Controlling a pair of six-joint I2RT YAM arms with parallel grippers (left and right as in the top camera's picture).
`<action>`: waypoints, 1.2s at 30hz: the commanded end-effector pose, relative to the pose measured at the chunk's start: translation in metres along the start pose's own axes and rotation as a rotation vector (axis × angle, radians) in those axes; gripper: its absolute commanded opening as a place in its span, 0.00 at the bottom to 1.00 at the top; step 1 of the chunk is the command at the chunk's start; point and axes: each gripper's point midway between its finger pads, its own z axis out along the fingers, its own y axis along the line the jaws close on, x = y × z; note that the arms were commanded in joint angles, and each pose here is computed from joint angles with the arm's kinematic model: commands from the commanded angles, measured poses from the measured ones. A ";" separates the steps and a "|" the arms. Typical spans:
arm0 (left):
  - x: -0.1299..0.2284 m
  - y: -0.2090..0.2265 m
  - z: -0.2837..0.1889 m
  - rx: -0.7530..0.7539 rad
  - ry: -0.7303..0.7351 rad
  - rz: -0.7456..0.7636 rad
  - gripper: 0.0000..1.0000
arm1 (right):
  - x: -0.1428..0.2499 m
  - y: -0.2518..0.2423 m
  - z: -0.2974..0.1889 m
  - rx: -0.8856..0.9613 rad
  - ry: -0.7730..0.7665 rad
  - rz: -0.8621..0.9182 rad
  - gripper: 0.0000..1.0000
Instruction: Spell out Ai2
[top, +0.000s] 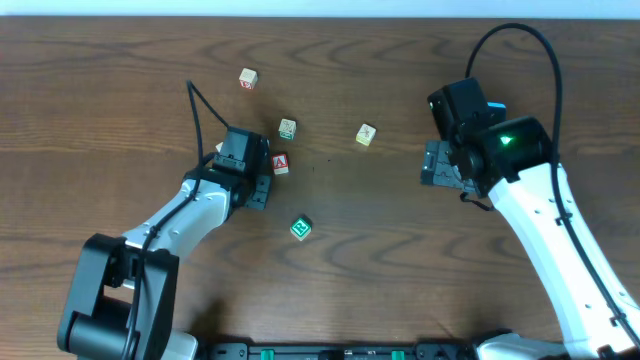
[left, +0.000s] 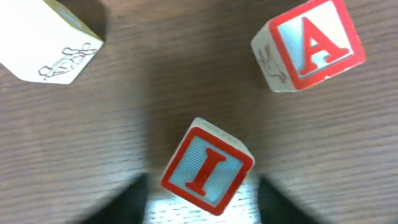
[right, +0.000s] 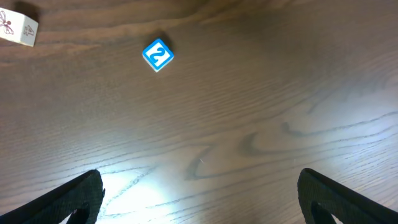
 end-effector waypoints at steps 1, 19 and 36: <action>-0.006 0.000 -0.001 0.002 -0.010 -0.012 0.79 | -0.002 -0.005 0.001 0.016 -0.005 0.015 0.99; -0.021 -0.015 -0.001 0.069 -0.088 0.513 0.73 | 0.001 -0.006 0.001 0.021 0.003 0.011 0.99; 0.000 -0.013 0.001 0.080 -0.001 0.501 0.32 | 0.002 -0.007 0.001 0.025 0.010 0.008 0.99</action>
